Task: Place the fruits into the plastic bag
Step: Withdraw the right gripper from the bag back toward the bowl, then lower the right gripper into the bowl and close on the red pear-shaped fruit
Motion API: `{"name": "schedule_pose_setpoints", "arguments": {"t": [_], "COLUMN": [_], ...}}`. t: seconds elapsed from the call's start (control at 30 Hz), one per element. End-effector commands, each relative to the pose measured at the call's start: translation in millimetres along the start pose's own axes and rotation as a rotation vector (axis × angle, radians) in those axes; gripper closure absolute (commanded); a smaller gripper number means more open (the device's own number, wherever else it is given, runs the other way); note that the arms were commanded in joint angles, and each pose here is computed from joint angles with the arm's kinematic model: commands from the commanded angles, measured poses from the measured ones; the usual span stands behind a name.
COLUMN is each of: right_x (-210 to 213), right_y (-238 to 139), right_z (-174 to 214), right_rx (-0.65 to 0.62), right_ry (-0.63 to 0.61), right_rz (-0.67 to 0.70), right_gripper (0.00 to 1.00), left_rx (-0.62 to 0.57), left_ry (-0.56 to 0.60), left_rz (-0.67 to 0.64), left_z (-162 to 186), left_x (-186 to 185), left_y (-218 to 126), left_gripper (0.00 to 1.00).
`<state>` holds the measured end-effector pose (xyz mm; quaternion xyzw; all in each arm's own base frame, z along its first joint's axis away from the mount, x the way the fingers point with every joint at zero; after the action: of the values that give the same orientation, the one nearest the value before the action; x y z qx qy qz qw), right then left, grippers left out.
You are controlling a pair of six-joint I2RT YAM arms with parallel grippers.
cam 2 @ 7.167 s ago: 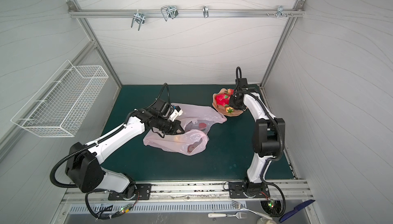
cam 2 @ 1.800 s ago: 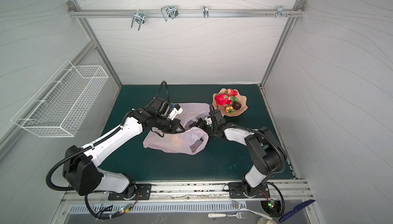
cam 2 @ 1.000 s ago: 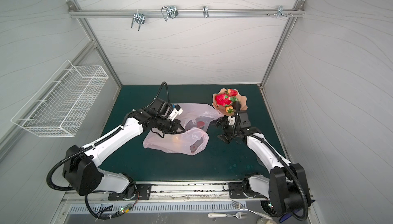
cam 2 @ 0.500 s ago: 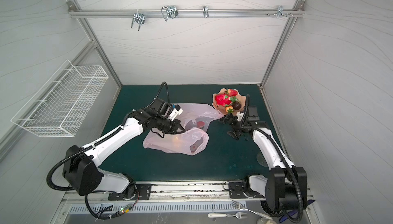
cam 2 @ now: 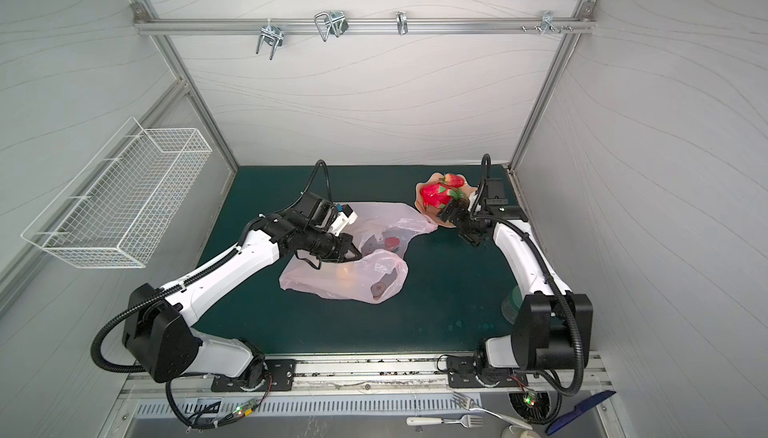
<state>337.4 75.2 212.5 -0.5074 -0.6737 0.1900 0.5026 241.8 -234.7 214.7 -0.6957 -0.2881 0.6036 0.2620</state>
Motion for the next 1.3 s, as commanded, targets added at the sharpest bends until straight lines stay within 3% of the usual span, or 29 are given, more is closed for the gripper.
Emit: {"name": "schedule_pose_setpoints", "arguments": {"t": [0.0, 0.33, 0.73, 1.27], "right_x": [-12, -21, -40, -59], "right_y": [-2, 17, 66, 130], "right_z": [-14, -42, -62, -72], "right_rx": [-0.006, 0.021, 0.096, 0.219], "right_ry": [-0.072, -0.165, -0.202, -0.29], "right_rz": [0.112, 0.201, 0.255, 0.326], "right_gripper": [0.05, 0.12, 0.23, 0.25], "left_rx": [-0.018, -0.015, -0.001, 0.01], "left_ry": [0.038, 0.043, 0.048, 0.032], "left_rz": [0.02, 0.016, 0.001, -0.004], "left_z": [-2, -2, -2, -3], "left_x": [-8, -9, -8, -8], "left_y": [-5, -6, -7, -5], "left_gripper": [1.0, 1.0, 1.0, 1.0]}}
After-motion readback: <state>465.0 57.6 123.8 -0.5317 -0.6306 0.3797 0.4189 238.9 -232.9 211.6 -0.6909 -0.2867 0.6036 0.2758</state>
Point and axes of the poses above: each gripper's point midway between its finger pads, its own y axis out along the fingers, its own x axis along the line the jaws close on, z = x × y, the point moved 4 cm from there along -y, back along the fingers, and after that the axes turned 13 degrees about -y, right-handed, at the moved point
